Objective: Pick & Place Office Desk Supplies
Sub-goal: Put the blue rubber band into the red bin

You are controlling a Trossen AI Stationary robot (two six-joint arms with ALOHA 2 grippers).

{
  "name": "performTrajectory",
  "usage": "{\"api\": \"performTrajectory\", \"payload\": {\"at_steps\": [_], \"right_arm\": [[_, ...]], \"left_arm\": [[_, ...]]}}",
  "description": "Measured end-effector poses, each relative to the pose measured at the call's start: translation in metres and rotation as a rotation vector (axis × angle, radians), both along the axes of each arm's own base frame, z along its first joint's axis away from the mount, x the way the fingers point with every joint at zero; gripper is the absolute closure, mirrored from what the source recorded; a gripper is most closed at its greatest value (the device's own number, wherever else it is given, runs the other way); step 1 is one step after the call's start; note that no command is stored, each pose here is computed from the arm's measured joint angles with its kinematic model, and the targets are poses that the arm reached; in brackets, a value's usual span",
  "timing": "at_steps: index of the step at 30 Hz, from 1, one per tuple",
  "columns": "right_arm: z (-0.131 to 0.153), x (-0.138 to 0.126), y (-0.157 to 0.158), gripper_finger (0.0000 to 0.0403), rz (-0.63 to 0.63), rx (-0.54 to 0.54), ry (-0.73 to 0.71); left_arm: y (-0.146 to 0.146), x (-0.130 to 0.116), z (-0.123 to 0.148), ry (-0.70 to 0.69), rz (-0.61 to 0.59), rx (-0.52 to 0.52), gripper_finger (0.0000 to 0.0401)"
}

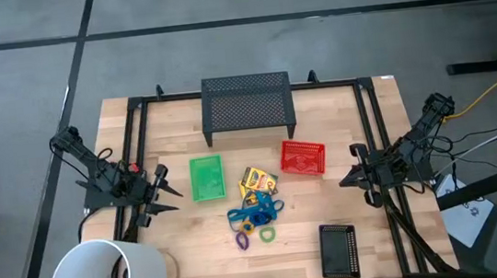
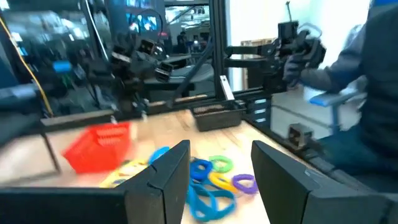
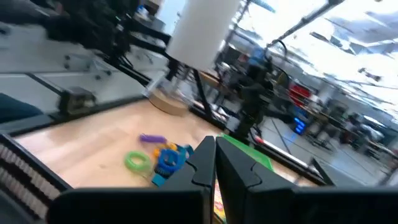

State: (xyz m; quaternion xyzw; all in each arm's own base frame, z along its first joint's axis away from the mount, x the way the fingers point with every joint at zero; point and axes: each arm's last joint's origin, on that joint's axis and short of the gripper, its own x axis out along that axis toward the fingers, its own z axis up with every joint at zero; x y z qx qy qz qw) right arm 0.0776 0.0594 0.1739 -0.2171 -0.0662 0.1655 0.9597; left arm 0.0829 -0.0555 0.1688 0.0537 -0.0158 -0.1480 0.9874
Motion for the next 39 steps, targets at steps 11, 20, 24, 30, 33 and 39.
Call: {"api": "performTrajectory", "payload": {"at_steps": [11,20,24,30,33,39], "right_arm": [[0.007,-0.002,0.002,0.0389,0.092,0.019,-0.073],[0.007,-0.002,0.003,0.0389,0.137,0.186,0.003],[0.013,-0.003,0.002,0.0389,0.140,0.227,-0.043],[0.021,-0.004,0.001,0.0389,0.140,0.263,-0.121],[0.021,-0.004,0.001,0.0389,0.144,0.290,-0.109],[0.020,-0.001,-0.007,0.0389,-0.127,0.352,-0.091]], "left_arm": [[0.000,0.000,0.009,-0.138,0.012,0.142,0.0232],[-0.003,-0.003,0.015,-0.183,-0.129,0.044,0.0232],[-0.001,-0.002,0.018,-0.175,-0.079,-0.059,0.0232],[0.005,0.000,0.015,-0.103,0.129,-0.182,0.0232],[0.008,0.000,0.014,-0.098,0.247,-0.169,0.0232],[0.011,0.001,0.011,-0.069,0.349,-0.182,0.0232]]}}
